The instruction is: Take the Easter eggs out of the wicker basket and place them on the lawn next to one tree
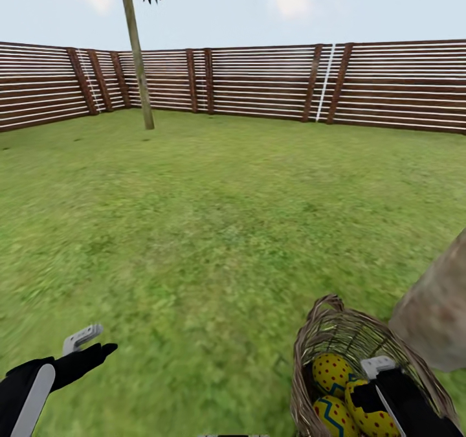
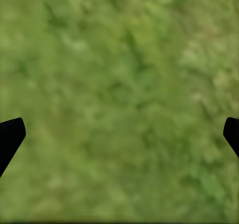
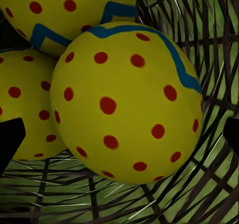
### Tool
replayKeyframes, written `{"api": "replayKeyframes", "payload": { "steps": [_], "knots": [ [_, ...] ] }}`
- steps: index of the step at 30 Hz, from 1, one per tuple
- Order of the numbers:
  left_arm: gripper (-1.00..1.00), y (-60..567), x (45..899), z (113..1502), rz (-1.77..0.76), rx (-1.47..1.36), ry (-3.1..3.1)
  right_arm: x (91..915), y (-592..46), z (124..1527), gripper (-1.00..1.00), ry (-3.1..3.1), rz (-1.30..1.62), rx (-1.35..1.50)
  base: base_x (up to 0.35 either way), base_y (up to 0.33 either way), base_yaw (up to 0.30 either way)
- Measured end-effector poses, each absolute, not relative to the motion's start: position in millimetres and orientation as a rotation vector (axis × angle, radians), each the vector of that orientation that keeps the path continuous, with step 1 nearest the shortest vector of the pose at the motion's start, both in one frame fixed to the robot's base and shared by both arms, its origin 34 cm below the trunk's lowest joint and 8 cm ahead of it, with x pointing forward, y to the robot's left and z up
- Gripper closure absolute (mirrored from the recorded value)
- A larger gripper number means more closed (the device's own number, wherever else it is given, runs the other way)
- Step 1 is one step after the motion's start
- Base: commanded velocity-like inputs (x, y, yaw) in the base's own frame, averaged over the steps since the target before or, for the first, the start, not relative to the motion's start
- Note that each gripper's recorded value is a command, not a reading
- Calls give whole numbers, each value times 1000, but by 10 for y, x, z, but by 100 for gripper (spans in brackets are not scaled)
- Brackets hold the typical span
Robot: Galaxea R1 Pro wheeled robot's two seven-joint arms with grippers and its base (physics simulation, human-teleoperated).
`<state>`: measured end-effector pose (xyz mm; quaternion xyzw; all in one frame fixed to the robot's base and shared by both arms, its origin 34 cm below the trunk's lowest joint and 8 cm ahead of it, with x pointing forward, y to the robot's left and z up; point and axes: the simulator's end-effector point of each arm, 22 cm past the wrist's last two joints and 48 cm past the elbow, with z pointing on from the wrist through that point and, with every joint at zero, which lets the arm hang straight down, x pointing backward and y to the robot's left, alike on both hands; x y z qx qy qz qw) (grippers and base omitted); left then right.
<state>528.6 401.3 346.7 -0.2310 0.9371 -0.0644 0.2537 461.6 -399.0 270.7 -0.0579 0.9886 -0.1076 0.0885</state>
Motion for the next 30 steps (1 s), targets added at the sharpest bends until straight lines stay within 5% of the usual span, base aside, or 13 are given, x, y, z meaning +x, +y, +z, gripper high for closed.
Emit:
{"api": "replayKeyframes", "payload": {
  "steps": [30],
  "knots": [
    [-100,4006,5051,2884,-142,-659,2669,4461,-4130,2365,-100,3018,-359,-218,0,0,0]
  ]
}}
